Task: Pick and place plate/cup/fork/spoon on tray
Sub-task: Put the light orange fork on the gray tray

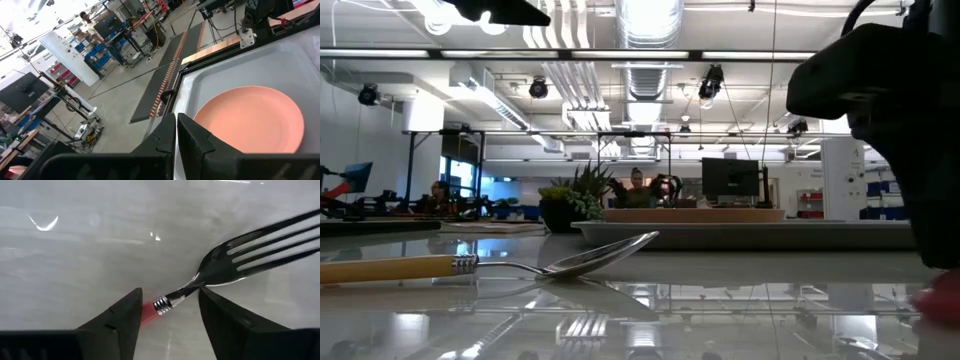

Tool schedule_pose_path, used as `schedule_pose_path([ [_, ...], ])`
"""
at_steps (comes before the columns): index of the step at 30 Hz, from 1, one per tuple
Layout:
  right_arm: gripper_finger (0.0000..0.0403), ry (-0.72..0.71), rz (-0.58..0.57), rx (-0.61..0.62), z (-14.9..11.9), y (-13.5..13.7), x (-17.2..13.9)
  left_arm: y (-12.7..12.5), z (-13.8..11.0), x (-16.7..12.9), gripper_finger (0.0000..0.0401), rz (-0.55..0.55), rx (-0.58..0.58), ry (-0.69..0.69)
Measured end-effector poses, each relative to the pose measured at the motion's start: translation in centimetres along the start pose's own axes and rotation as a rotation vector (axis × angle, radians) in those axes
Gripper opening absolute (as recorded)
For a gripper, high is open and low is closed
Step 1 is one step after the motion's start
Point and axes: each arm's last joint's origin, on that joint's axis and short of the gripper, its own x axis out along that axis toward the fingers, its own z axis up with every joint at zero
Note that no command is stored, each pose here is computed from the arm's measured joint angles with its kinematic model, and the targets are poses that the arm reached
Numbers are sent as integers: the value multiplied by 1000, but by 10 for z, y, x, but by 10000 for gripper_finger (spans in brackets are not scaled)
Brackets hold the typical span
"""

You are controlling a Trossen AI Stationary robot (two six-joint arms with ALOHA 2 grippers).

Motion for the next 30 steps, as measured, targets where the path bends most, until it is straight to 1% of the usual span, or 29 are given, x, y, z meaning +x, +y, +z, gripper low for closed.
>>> schedule_pose_path([
  [11, 69, -3, -11, -60, 0, -1, 0, 0, 0, 0, 0, 0, -1, 1],
  [16, 29, 0, 7, -80, 0, 1, 0, 0, 0, 0, 0, 0, -2, 1],
  [18, 20, 1, 13, -84, 0, 1, 0, 0, 0, 0, 0, -1, -3, 0],
  [22, 19, 8, 30, -95, 0, 1, -5, 0, 0, 0, 0, -1, -3, 0],
  [30, 19, 41, 102, -147, 3, -1, -36, 0, 0, 0, 0, -1, -3, 0],
])
